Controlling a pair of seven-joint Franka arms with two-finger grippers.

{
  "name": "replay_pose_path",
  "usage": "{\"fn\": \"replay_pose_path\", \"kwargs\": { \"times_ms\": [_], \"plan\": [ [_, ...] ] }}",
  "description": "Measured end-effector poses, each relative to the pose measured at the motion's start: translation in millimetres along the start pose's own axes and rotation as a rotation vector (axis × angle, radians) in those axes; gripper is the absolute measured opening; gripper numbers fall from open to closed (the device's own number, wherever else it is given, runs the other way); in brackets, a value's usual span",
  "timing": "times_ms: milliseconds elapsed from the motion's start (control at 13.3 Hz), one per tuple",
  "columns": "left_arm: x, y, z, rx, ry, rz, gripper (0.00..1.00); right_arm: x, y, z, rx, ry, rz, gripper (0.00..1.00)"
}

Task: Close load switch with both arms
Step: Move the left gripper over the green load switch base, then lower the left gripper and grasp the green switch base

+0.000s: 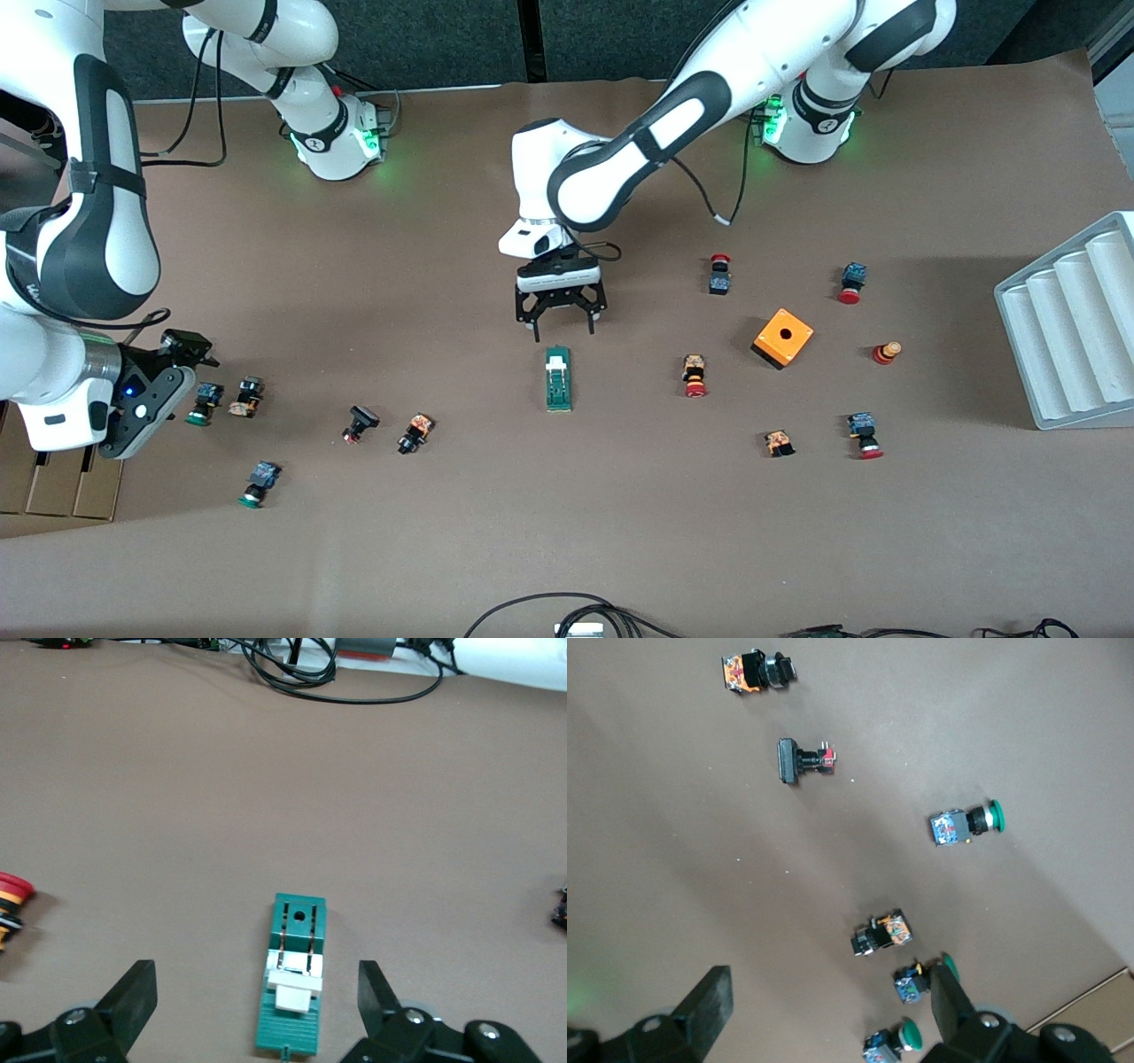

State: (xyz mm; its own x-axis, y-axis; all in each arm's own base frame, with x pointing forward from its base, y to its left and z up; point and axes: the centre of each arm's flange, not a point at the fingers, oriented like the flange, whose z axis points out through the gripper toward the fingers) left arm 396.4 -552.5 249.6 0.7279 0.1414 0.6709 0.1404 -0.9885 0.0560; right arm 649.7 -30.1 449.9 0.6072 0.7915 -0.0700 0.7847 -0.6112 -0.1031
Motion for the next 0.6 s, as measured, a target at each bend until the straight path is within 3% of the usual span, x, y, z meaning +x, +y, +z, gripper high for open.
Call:
{"fn": "replay_pose_path", "kwargs": {
  "times_ms": [450,600],
  "plan": [
    [-56.1,-4.9,42.0,-0.058,0.112,0.062,1.00,-1.9,4.3,3.1,-0.004,0.002,-0.033,1.00],
    [-79.4,-6.5,52.1,-0.050,0.146,0.057,1.00,-2.6,9.9,2.0,-0.031,0.016,-0.160,1.00]
  ]
}}
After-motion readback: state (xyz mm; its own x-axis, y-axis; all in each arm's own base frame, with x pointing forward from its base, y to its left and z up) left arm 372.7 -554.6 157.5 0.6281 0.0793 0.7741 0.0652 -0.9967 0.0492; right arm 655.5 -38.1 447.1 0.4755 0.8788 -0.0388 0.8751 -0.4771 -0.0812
